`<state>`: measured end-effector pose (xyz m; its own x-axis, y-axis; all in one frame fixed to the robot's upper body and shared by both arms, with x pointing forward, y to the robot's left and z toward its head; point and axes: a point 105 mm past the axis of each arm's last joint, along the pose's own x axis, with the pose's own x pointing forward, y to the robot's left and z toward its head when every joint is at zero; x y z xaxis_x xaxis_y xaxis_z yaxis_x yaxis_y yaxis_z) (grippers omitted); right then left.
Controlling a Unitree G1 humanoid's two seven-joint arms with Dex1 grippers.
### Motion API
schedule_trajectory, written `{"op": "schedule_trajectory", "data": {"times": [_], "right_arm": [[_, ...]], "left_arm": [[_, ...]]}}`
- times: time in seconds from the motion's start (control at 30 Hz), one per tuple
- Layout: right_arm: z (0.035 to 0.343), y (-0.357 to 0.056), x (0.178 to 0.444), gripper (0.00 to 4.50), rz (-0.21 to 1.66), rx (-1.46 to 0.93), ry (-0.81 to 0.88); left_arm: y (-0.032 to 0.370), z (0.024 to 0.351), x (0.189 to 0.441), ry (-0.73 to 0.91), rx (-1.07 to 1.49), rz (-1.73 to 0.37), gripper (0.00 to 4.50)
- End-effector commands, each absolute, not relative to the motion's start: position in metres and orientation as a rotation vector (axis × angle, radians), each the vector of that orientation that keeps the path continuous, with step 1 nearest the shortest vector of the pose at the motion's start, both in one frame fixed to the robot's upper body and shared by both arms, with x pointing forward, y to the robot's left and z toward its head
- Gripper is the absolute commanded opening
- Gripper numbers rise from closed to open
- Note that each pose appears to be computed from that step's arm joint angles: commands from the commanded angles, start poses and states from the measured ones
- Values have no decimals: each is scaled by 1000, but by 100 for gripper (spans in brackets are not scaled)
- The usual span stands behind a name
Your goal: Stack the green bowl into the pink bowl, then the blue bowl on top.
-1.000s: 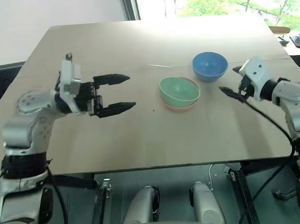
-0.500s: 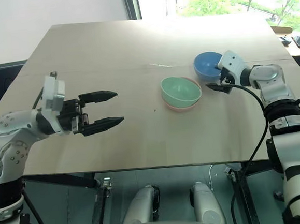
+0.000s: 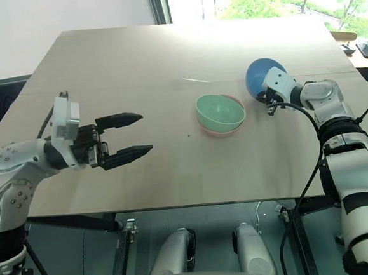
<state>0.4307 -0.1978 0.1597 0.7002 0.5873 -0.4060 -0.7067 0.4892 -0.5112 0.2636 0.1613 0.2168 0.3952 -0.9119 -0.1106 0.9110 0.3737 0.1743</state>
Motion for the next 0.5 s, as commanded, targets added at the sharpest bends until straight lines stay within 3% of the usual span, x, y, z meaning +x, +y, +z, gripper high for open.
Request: {"op": "schedule_trajectory", "data": {"times": [0.03,0.27,0.5], "right_arm": [[191,-197,433,5,783,-751,88],[194,-199,433,5,769,-763,73],[233,-187,425,5,822,-764,-65]], "left_arm": [[156,226,260,-59,238,-1182,450],[154,224,265,-69,230,-1179,450],[157,229,271,-119,217,-1142,450]]}}
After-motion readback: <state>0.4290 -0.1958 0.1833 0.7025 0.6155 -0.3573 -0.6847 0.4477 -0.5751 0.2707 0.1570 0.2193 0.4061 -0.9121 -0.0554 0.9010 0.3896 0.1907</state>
